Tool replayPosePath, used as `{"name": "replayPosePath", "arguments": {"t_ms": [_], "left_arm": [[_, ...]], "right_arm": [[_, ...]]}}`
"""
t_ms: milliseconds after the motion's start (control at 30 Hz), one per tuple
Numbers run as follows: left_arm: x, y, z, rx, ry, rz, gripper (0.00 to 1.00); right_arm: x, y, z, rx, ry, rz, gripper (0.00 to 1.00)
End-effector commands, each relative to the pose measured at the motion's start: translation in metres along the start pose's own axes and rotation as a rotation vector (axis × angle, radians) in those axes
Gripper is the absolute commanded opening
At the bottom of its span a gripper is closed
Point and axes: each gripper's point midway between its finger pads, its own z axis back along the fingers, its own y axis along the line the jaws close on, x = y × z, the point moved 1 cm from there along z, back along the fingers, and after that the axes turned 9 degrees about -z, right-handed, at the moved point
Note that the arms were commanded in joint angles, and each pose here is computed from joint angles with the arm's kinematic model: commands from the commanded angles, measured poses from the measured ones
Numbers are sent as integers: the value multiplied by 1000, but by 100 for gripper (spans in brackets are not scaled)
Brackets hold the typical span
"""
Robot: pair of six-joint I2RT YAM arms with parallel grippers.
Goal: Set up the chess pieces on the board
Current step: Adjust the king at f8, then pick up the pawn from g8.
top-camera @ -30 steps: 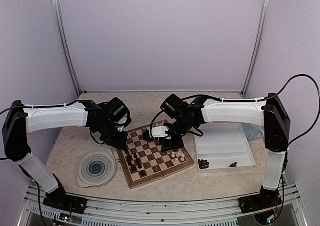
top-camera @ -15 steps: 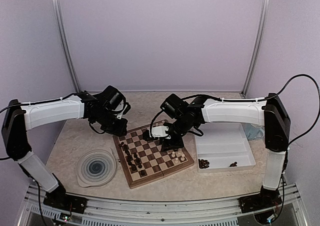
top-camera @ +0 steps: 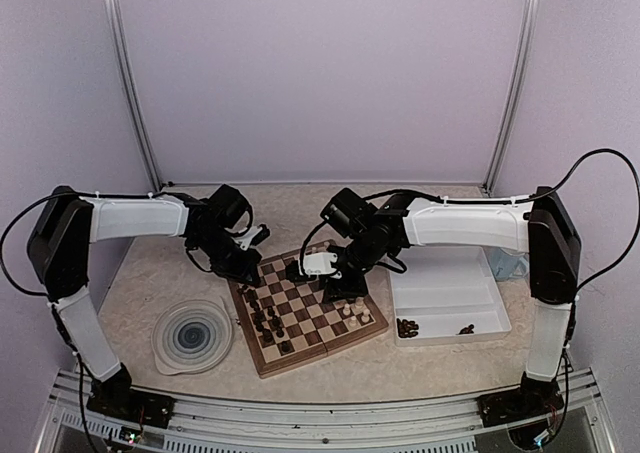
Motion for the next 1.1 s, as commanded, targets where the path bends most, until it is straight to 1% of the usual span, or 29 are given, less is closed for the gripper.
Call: {"name": "replayPosePath", "arguments": {"t_ms": [0, 200, 467, 567, 667, 733, 833, 900, 933, 967, 1067], "left_arm": [[-4, -6, -14, -70, 10, -30, 0], [-24, -4, -23, -75, 62, -20, 0], [-40, -5, -24, -87, 74, -6, 0], [-34, 2, -20, -73, 40, 14, 0], [-10, 13, -5, -21, -56, 10, 1], [14, 15, 17, 3, -159, -9, 4], [38, 14, 48, 35, -289, -41, 20], [44, 16, 72, 90, -351, -47, 27], [41, 21, 76, 123, -346, -29, 32], [37, 26, 79, 158, -334, -9, 34], [18, 39, 68, 224, -242, 41, 37]], "right_arm": [[-5, 6, -11, 22, 21, -3, 34], [-5, 5, -13, 24, 29, -4, 34], [-2, 5, -17, 42, 32, -8, 34], [-2, 6, -18, 45, 36, -6, 34], [-2, 6, -18, 45, 37, -7, 34], [-2, 7, -19, 48, 38, -5, 34], [-2, 8, -19, 49, 38, -6, 34], [-2, 8, -18, 46, 37, -4, 34], [-2, 8, -18, 47, 37, -4, 34], [-1, 8, -18, 44, 36, -3, 34], [-2, 8, -19, 45, 37, -2, 34]]}}
